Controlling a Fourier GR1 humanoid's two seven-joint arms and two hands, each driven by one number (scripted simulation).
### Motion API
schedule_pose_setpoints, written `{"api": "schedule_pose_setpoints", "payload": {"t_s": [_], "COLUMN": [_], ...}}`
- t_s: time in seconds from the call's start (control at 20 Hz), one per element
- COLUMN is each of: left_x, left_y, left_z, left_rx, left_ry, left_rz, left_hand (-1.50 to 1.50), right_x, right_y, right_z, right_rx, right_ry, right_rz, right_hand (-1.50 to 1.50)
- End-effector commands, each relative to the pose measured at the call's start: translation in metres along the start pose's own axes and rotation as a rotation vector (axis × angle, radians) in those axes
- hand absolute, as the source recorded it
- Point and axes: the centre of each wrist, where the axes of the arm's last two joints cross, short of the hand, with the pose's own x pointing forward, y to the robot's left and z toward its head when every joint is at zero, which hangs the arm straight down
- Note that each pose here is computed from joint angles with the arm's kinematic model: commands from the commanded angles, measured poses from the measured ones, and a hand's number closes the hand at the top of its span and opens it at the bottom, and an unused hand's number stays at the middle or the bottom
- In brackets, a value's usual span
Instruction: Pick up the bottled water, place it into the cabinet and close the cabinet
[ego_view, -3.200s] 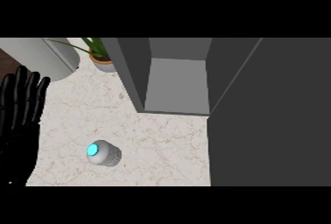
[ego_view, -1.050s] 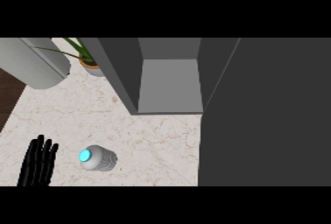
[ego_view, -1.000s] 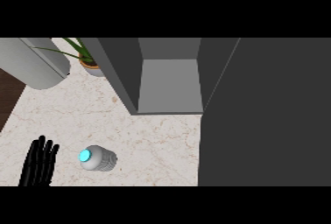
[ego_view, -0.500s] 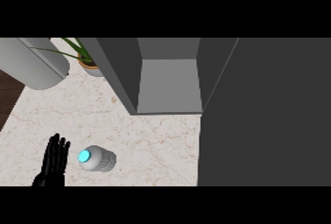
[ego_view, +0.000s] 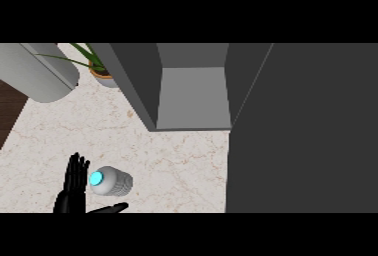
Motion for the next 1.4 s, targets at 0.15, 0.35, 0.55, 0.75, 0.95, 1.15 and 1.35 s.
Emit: {"api": "schedule_pose_setpoints", "payload": {"t_s": [0.15,0.35,0.55,0.75,0.95,1.15,1.35], "left_x": [-0.037,-0.053,-0.064,-0.066,-0.065,-0.067,-0.063], "left_y": [-0.001,-0.013,-0.024,-0.017,-0.026,-0.035,-0.023], "left_z": [0.012,-0.002,0.007,-0.01,-0.009,-0.006,-0.008], "left_rx": [-0.1,-0.117,-0.111,-0.024,-0.044,-0.08,-0.09], "left_ry": [0.044,0.053,0.028,0.011,0.017,-0.003,-0.035], "left_rz": [0.112,0.163,0.192,0.253,0.302,0.322,0.326], "left_hand": [-1.5,-1.5,-1.5,1.5,1.5,1.5,1.5], "right_x": [0.021,0.039,0.028,0.018,0.02,0.025,0.018], "right_y": [0.001,0.009,-0.001,0.001,0.005,0.004,0.004], "right_z": [0.011,0.005,0.017,0.016,0.017,0.018,0.02], "right_rx": [0.016,0.002,0.017,0.014,0.014,0.01,0.006], "right_ry": [-0.05,-0.047,-0.022,-0.043,-0.021,-0.023,-0.031], "right_rz": [-0.026,-0.008,-0.009,-0.007,-0.015,-0.024,-0.025], "right_hand": [-1.5,-1.5,-1.5,-1.5,-1.5,-1.5,-1.5]}}
